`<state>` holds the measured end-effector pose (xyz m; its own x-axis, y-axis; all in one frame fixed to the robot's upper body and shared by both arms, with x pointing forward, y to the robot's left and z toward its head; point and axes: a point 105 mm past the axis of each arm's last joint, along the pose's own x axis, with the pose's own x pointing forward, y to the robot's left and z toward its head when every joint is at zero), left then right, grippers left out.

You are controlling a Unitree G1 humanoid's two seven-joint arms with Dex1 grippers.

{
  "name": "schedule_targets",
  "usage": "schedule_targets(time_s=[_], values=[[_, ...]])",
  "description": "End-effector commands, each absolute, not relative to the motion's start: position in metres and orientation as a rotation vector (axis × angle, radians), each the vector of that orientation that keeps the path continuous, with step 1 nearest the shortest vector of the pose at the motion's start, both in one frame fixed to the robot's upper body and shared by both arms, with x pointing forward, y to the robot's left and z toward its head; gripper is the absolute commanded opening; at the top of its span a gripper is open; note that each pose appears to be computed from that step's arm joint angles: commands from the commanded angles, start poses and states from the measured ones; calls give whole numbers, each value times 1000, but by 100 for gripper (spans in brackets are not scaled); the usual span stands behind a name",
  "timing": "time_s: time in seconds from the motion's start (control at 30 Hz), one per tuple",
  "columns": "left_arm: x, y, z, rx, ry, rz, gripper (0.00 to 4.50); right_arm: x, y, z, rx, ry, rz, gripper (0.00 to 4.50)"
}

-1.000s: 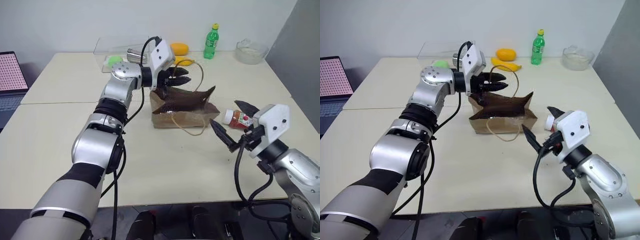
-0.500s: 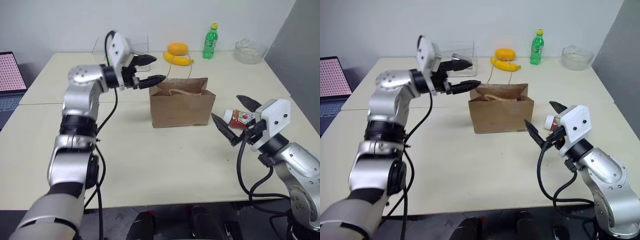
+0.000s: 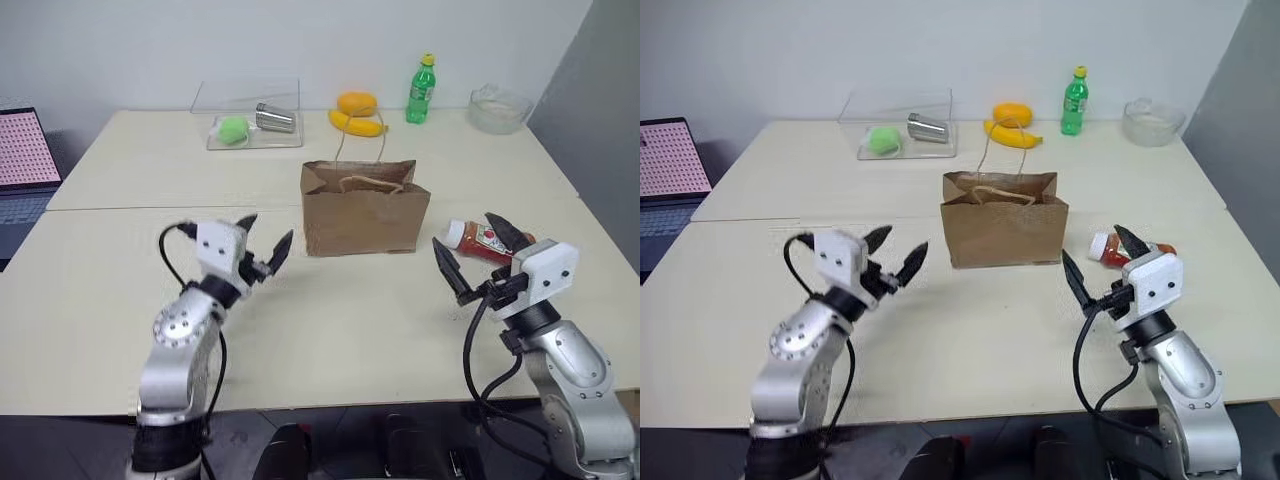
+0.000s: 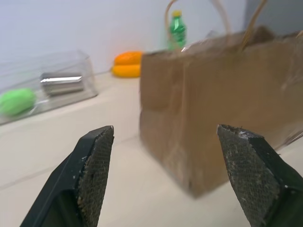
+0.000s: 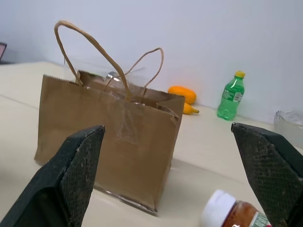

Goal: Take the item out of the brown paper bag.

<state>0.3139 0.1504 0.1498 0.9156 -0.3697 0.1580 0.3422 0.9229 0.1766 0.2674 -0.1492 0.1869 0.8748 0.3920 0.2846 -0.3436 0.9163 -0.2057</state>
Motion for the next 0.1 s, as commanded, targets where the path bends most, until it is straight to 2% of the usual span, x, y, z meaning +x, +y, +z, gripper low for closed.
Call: schedule_targets(time_s=[0.03, 0.1], values=[[314, 139, 161, 145, -296, -336, 365, 266, -142, 189, -122, -357, 410, 450], [316, 135, 157, 132, -315, -317, 365, 267, -140, 187, -127, -358, 406, 450]])
